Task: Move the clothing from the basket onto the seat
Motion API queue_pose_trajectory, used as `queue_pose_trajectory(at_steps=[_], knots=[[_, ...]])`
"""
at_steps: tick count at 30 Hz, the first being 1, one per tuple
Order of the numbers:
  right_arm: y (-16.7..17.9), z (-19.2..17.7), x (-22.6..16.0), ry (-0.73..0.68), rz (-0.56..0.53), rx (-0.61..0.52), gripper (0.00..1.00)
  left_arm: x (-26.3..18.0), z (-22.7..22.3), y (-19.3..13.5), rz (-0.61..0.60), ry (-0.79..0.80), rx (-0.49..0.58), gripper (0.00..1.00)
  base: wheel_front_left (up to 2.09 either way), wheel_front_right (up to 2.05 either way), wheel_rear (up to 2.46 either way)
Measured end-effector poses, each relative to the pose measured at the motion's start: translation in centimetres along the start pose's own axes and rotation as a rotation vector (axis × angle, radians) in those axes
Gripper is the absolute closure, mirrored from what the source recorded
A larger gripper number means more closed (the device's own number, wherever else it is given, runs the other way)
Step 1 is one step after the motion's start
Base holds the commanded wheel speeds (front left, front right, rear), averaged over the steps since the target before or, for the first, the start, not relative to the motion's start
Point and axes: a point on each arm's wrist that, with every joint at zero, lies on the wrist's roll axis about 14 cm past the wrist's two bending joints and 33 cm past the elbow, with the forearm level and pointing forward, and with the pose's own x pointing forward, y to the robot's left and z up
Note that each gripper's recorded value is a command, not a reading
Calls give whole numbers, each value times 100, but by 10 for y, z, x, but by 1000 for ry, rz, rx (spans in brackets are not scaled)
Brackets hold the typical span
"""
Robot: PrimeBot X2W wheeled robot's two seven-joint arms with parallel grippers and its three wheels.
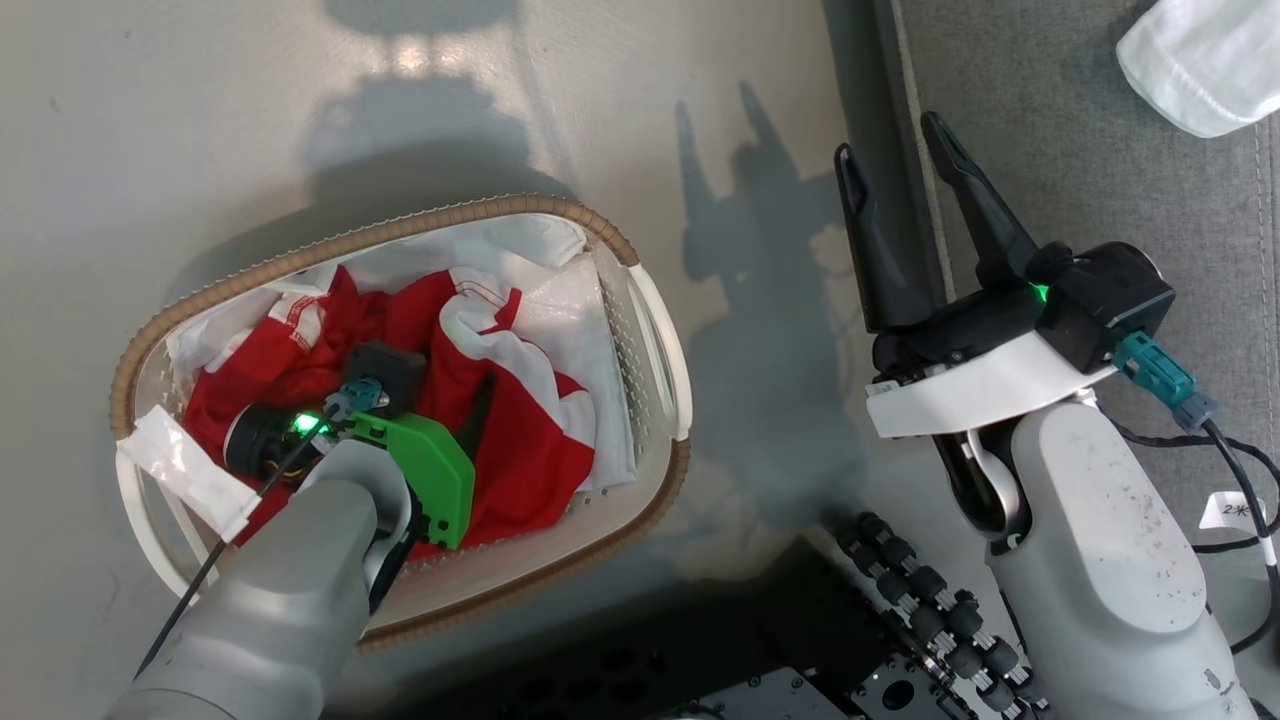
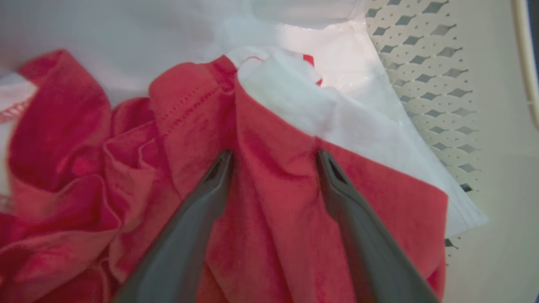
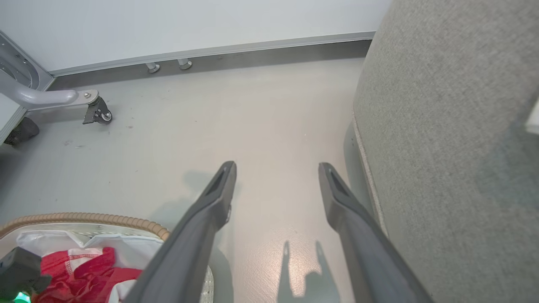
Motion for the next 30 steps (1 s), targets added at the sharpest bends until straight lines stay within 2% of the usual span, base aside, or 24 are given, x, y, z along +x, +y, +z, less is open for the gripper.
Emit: queue_pose_trajectory(at_steps=[1, 2, 9, 16, 22, 24, 30], knots=[[0, -1, 0, 2, 1, 1, 0, 0, -3, 0, -1, 9, 1, 55, 0, 0, 0], [0, -1, 0, 3, 0, 0, 0, 0, -5, -1, -2, 15, 0, 100, 0, 0, 0], [0, 9, 2, -20, 2, 12, 0, -3, -8, -2, -2, 38, -9, 100, 0, 0, 0], [0, 31, -1, -60, -2, 15, 0, -13, 12, -8, -1, -8, -9, 100, 0, 0, 0], [3, 58, -16, -107, -6, 27, 0, -42, 30, -19, 18, -73, -9, 100, 0, 0, 0], [4, 65, -22, -119, -9, 29, 0, -51, 40, -27, 7, -103, 28, 100, 0, 0, 0], [7, 82, -41, -150, -19, 43, 0, -81, 54, -42, 23, -181, 46, 100, 0, 0, 0]])
